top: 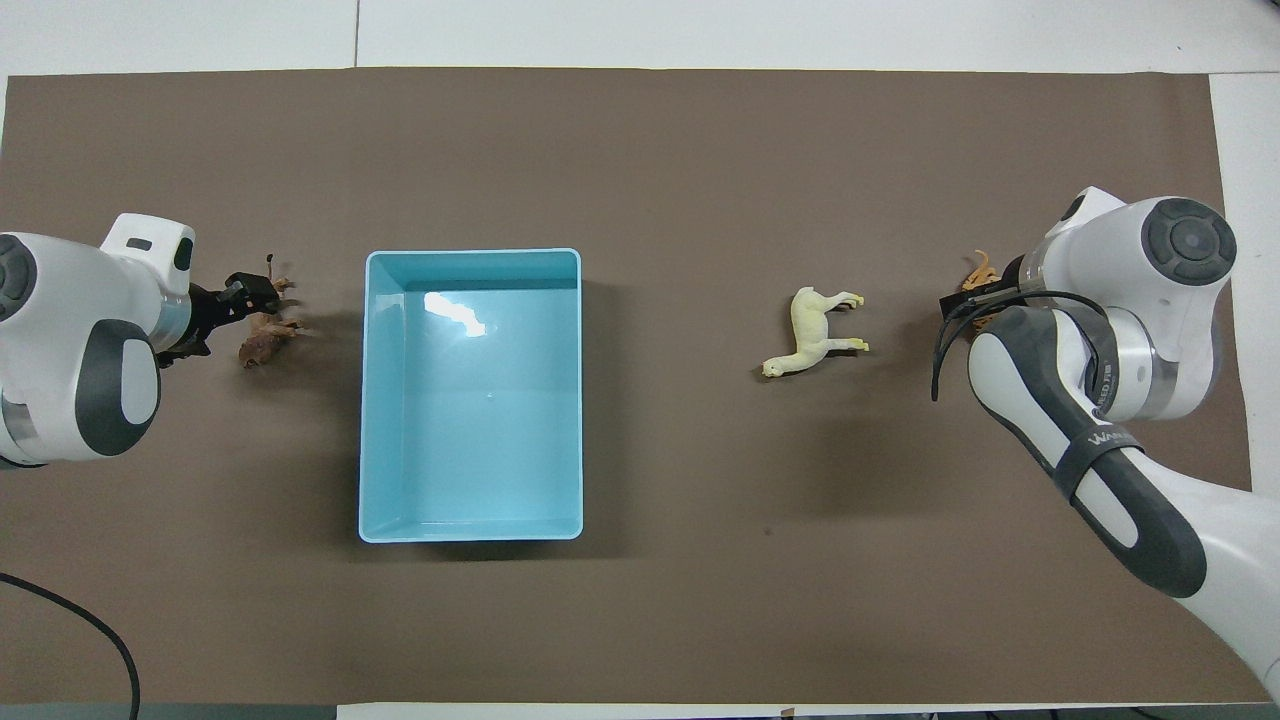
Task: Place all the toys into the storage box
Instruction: 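Grasp the brown horse with the left gripper while the right gripper grasps the tiger, then carry the orange tiger with the right gripper into the blue box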
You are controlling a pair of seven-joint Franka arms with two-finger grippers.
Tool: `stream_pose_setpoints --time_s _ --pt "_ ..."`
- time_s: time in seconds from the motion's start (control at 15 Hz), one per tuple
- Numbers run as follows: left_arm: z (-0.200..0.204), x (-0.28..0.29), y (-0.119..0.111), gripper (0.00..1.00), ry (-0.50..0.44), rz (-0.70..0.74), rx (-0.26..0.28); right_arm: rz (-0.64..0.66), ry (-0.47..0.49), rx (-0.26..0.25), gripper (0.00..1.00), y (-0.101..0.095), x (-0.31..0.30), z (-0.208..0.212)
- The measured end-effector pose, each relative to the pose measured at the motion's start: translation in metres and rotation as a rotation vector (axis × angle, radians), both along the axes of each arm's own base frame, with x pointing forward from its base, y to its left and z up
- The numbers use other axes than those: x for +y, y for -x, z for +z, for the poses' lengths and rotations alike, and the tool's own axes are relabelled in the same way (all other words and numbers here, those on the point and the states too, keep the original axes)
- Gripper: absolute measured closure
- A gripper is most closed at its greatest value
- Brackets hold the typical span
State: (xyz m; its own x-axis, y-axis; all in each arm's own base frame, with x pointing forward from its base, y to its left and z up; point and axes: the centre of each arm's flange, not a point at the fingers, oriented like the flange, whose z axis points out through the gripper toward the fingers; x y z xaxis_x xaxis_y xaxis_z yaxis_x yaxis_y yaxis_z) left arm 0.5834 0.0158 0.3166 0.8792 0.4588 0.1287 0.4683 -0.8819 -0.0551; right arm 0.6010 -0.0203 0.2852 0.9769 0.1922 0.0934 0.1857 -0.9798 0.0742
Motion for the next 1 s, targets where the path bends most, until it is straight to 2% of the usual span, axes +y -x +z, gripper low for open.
stream_pose_setpoints --time_s 0.33,0.4,0.67,0.87,1.0 --pt "0.0 -0.005 0.0 0.0 -0.005 -0.01 0.0 -0.023 -0.006 -0.003 0.63 0.0 -0.005 0.001" --pt "0.0 -0.005 0.0 0.0 -0.006 -0.012 0.0 -0.031 -0.006 -0.001 0.67 0.001 -0.01 0.001" --pt "-0.004 -0.006 -0.001 0.0 -0.015 -0.032 -0.001 -0.045 -0.007 0.033 0.67 -0.004 -0.016 0.014" --pt "-0.013 -0.006 -0.003 0.0 -0.013 -0.038 -0.004 -0.045 -0.01 0.052 0.67 -0.013 -0.014 0.067" --pt "-0.018 -0.007 -0.004 0.0 -0.011 -0.04 -0.008 -0.047 -0.019 0.058 0.67 -0.013 -0.007 0.112"
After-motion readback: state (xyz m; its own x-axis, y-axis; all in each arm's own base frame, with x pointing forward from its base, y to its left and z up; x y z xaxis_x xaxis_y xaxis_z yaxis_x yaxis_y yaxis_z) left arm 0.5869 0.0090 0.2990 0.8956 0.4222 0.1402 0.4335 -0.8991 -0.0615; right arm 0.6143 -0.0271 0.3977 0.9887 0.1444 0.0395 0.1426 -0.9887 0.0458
